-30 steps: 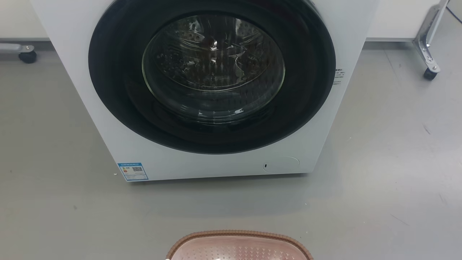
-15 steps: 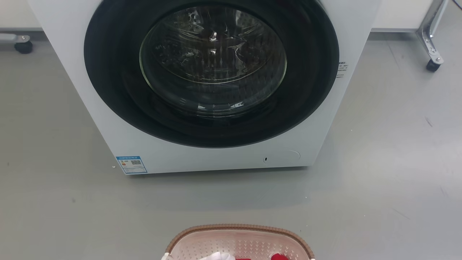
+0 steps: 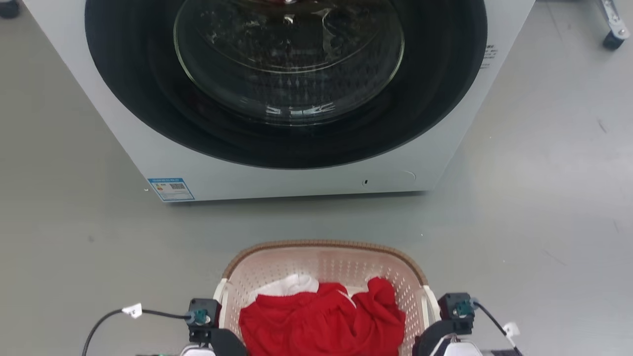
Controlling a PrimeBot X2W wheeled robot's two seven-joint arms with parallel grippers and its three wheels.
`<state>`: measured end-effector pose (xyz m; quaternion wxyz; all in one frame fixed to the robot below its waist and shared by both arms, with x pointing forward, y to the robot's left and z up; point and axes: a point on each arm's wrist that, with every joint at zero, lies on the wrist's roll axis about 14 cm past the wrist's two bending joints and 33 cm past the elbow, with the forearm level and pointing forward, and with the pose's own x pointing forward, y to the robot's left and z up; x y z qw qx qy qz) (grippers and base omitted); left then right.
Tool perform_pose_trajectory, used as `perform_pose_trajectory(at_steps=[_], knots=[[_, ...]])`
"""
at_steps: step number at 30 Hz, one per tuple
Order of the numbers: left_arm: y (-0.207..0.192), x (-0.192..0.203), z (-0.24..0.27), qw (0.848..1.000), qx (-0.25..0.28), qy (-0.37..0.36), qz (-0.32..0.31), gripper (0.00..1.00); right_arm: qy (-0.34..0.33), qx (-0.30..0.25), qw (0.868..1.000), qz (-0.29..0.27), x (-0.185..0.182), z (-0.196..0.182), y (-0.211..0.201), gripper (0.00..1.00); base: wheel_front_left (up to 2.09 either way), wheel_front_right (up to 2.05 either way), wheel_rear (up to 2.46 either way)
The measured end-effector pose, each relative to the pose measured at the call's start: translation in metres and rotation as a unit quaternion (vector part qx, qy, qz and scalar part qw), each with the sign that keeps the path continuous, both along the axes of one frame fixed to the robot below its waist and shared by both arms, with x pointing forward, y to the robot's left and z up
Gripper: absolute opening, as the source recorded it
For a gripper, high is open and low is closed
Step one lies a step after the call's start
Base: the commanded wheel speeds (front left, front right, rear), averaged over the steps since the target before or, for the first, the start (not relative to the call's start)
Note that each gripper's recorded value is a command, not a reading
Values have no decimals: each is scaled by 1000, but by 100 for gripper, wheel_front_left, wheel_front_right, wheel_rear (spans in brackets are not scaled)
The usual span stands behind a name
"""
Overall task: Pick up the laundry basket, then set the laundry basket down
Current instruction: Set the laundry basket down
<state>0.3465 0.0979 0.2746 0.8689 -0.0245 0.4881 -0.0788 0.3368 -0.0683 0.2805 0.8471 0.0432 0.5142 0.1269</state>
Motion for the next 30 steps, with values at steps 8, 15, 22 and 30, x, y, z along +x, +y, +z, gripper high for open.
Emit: perform_pose_trajectory(at_steps=[8,15,22,30], knots=[[-2,46,-1,1000,-5,-20,4,0,-27,-7,1000,-5,53,2,-4,0,0,0,0],[-6,81,-11,1000,-11,-27,5,0,-41,-25,999,-3,94,-8,-12,0,0,0,0],[-5,110,-28,1000,-11,-27,7,0,-41,-34,999,6,120,-27,-12,0,0,0,0],[-2,132,-57,1000,-6,-19,8,0,-35,-31,999,14,142,-56,-7,0,0,0,0]])
